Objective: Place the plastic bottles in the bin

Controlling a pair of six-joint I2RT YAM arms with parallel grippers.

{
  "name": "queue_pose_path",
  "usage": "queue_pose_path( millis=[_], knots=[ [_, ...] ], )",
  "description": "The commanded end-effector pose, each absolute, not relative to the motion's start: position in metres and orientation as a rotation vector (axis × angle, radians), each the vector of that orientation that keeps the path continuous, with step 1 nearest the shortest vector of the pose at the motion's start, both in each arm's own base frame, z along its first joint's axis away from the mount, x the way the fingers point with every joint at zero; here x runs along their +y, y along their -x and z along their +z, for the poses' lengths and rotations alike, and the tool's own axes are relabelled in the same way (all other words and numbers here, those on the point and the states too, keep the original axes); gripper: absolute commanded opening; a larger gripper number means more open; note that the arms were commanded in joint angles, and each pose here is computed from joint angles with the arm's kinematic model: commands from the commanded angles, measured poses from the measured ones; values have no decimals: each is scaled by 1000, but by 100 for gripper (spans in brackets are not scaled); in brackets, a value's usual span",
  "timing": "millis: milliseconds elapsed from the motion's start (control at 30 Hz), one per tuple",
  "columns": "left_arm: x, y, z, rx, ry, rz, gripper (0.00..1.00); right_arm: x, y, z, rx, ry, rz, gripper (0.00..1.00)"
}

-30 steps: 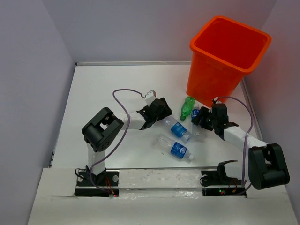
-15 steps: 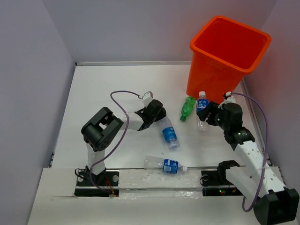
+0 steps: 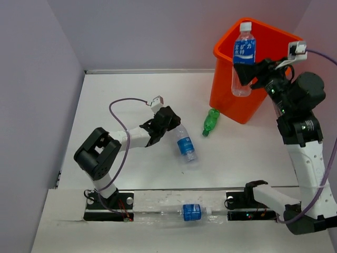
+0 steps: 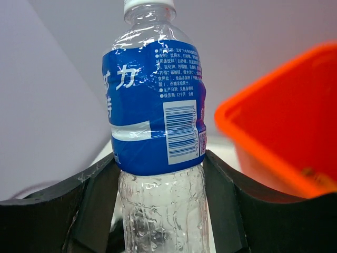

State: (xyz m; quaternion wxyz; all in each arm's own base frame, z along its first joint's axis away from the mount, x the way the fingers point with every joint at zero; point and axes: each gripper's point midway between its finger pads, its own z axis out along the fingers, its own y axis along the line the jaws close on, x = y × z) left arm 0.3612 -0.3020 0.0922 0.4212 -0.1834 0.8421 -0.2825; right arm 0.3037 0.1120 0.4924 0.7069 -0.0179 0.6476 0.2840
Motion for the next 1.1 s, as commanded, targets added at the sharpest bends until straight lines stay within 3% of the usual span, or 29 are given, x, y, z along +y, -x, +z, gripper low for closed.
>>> queue_pose_path(
  millis=[0, 167, 200, 267, 300, 333, 433, 467, 500, 533, 600, 633, 667, 733, 767, 867, 967, 1067],
  knots=[
    [-285, -368, 148, 1960, 444, -734, 0, 65, -357, 581, 1224, -91, 314, 17],
    [-270, -366, 205, 1836, 428, -765, 0, 8, -457, 572, 1264, -216, 32, 19],
    [-267, -366, 213, 1817, 434, -770, 0, 7, -452, 584, 1236, -222, 36, 19],
    [-261, -365, 226, 1791, 420, -755, 0, -20, -481, 558, 1303, -269, -34, 64],
    [-258, -364, 241, 1761, 417, -758, 0, -25, -490, 556, 1330, -267, -41, 97],
    [-256, -363, 245, 1756, 414, -754, 0, -24, -490, 538, 1421, -246, -39, 100],
    [-248, -360, 262, 1716, 421, -767, 0, 8, -481, 518, 1520, -100, 86, 100],
    [-246, -359, 270, 1703, 421, -773, 0, 31, -452, 530, 1504, -21, 213, 100],
    [-246, -358, 274, 1699, 418, -778, 0, 42, -448, 490, 1595, 3, 276, 95],
    [-242, -356, 282, 1692, 417, -774, 0, 78, -405, 508, 1534, 132, 411, 91],
    [-237, -353, 290, 1682, 418, -769, 0, 119, -364, 489, 1538, 239, 583, 83],
    [-232, -353, 295, 1673, 423, -764, 0, 141, -352, 431, 1638, 284, 679, 81],
    [-227, -349, 305, 1656, 420, -764, 0, 165, -307, 442, 1539, 410, 792, 77],
    [-217, -347, 313, 1639, 423, -745, 0, 209, -265, 369, 1654, 512, 1018, 73],
    [-211, -343, 319, 1628, 421, -740, 0, 224, -235, 361, 1651, 538, 1119, 69],
    [-202, -340, 328, 1610, 426, -737, 0, 227, -213, 274, 1880, 467, 1133, 64],
    [-201, -337, 350, 1556, 420, -776, 0, 209, -198, 242, 1957, 366, 1050, 63],
    [-209, -342, 397, 1472, 400, -837, 0, 194, -186, 239, 1926, 304, 1020, 51]
  ],
)
